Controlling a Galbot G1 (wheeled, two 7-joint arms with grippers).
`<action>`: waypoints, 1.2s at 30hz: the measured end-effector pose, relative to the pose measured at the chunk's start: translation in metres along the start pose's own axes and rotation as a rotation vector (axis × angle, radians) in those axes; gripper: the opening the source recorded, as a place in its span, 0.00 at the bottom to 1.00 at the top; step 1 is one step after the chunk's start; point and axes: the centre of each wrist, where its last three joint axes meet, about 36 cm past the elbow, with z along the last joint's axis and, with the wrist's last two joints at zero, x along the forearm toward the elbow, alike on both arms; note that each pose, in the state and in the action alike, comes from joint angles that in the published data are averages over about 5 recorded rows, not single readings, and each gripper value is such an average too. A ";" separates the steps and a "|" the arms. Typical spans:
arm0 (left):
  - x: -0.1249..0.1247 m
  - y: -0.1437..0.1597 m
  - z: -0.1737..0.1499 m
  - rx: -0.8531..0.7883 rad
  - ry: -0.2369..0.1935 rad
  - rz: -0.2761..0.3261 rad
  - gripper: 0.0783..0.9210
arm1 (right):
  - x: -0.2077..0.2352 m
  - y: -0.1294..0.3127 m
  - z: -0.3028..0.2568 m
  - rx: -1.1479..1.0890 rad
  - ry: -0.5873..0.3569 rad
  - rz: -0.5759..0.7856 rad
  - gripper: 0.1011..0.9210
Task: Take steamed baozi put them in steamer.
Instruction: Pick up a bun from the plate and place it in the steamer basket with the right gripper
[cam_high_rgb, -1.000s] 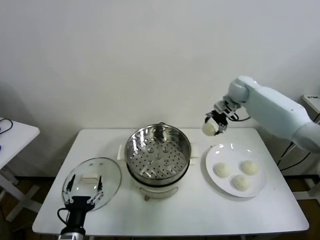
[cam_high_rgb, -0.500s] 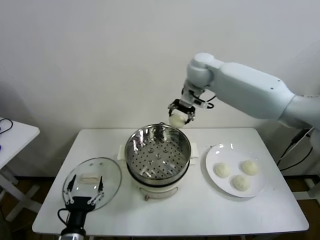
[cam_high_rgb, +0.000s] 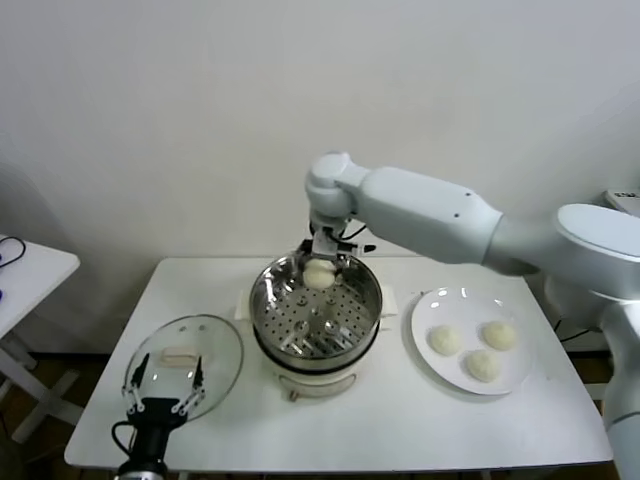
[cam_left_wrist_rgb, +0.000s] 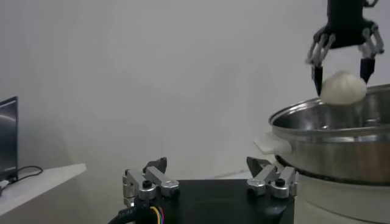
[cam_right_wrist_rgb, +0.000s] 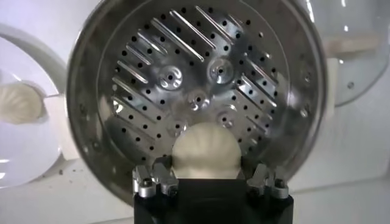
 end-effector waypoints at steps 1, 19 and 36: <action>0.000 0.000 0.000 0.000 0.000 0.000 0.88 | -0.003 -0.001 -0.001 0.005 0.002 -0.004 0.77; 0.000 -0.001 0.003 0.002 0.006 0.000 0.88 | -0.040 -0.009 -0.006 0.054 0.039 -0.043 0.78; 0.000 0.000 0.004 0.002 0.006 -0.003 0.88 | -0.048 -0.006 -0.004 0.070 0.055 -0.061 0.87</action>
